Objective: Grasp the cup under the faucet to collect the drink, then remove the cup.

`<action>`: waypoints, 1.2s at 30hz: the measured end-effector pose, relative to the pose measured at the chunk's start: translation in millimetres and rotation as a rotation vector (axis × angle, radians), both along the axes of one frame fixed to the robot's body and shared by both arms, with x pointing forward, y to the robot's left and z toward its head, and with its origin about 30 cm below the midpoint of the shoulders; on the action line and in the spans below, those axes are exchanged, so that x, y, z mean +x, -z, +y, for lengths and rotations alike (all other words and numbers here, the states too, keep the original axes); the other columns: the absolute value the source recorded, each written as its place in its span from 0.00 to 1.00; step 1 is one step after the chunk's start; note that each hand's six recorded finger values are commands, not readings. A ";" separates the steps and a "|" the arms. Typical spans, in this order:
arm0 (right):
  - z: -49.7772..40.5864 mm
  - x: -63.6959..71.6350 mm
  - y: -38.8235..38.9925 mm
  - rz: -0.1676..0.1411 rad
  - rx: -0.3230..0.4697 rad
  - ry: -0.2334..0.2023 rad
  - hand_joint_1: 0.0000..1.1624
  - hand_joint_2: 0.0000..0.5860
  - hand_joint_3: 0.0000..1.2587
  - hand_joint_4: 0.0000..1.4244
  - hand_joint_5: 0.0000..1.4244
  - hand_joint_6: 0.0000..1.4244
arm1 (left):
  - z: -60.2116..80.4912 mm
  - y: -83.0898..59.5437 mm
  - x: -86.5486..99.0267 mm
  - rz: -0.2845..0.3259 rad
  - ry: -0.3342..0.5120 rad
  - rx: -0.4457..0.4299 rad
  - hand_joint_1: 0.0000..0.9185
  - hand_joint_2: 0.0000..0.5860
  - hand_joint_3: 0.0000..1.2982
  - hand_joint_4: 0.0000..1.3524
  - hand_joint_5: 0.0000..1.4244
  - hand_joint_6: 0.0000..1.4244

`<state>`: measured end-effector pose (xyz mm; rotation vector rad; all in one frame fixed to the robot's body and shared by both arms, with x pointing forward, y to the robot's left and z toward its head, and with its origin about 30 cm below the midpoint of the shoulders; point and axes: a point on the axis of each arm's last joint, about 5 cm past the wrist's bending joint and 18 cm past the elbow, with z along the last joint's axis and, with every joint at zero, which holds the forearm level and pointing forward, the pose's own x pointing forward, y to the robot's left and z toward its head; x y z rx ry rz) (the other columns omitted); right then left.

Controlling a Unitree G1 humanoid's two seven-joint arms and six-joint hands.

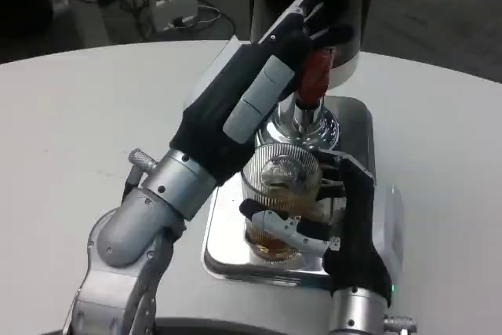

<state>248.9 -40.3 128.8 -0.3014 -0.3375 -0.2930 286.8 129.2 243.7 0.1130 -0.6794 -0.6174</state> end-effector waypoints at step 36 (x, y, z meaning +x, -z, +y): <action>-10.7 -26.3 3.8 -0.010 -0.001 -0.035 0.80 0.10 0.73 0.73 0.85 0.98 | 41.1 -18.0 -55.5 -0.452 -0.314 0.212 0.04 0.02 0.11 0.12 0.15 0.11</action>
